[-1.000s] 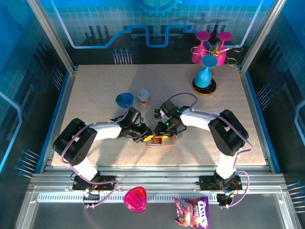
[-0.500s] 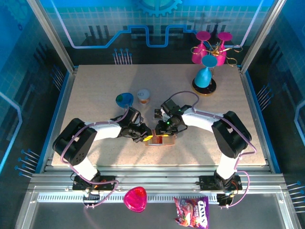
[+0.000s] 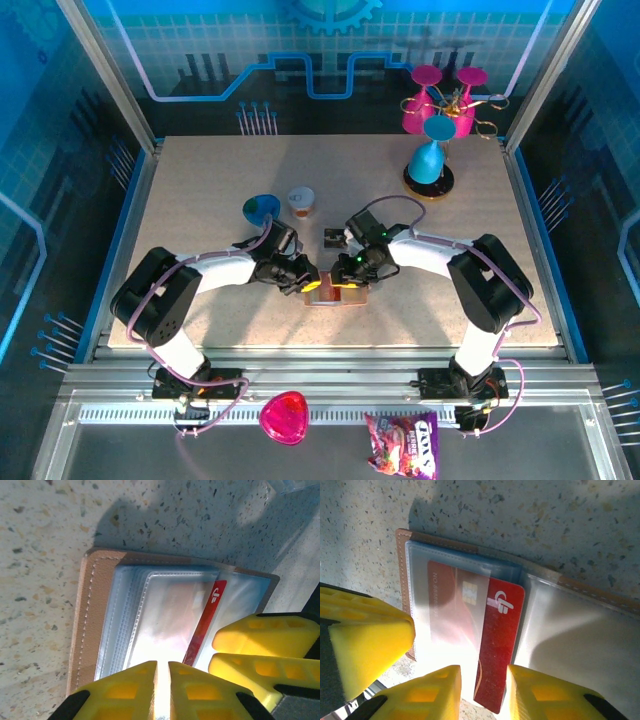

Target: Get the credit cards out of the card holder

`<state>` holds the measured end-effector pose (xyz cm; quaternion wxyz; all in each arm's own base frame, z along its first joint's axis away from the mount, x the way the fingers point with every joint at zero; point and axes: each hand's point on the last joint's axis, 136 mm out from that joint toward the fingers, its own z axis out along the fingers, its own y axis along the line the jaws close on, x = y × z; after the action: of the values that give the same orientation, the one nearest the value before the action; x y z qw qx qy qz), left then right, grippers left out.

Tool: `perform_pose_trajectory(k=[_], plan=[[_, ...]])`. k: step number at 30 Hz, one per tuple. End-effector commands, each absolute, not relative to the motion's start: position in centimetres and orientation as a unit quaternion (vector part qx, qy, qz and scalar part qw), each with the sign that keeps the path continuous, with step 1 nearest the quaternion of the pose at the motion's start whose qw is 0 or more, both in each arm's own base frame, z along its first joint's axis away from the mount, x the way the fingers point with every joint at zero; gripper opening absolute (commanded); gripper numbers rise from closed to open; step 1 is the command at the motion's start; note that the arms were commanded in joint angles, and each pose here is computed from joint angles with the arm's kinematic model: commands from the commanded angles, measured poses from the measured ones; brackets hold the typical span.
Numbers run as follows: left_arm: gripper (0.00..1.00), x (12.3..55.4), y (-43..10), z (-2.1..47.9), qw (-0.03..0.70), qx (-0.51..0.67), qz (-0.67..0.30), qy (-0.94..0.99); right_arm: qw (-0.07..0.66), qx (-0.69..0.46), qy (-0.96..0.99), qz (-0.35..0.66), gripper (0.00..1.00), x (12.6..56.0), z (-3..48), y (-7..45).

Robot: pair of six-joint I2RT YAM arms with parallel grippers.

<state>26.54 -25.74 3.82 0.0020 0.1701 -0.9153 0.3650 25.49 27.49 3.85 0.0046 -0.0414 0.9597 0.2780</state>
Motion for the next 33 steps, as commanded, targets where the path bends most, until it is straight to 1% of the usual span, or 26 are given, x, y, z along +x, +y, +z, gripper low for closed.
perform_pose_trajectory(k=[1,14,22,33], plan=[[0.12,26.4,-26.2,3.6,0.01,0.159,0.358,-0.92,0.01,-0.032,0.955,0.295,0.29,25.7,4.3,27.3],[0.08,25.7,-25.9,2.1,0.028,0.166,0.342,-0.924,-0.006,-0.016,0.946,0.323,0.28,25.6,3.0,27.2],[0.08,25.5,-25.8,1.7,0.032,0.169,0.341,-0.924,-0.015,-0.006,0.943,0.332,0.27,25.5,2.5,27.2],[0.08,25.4,-25.6,1.5,0.032,0.171,0.337,-0.925,-0.02,0.007,0.936,0.352,0.23,25.5,2.1,27.3]])
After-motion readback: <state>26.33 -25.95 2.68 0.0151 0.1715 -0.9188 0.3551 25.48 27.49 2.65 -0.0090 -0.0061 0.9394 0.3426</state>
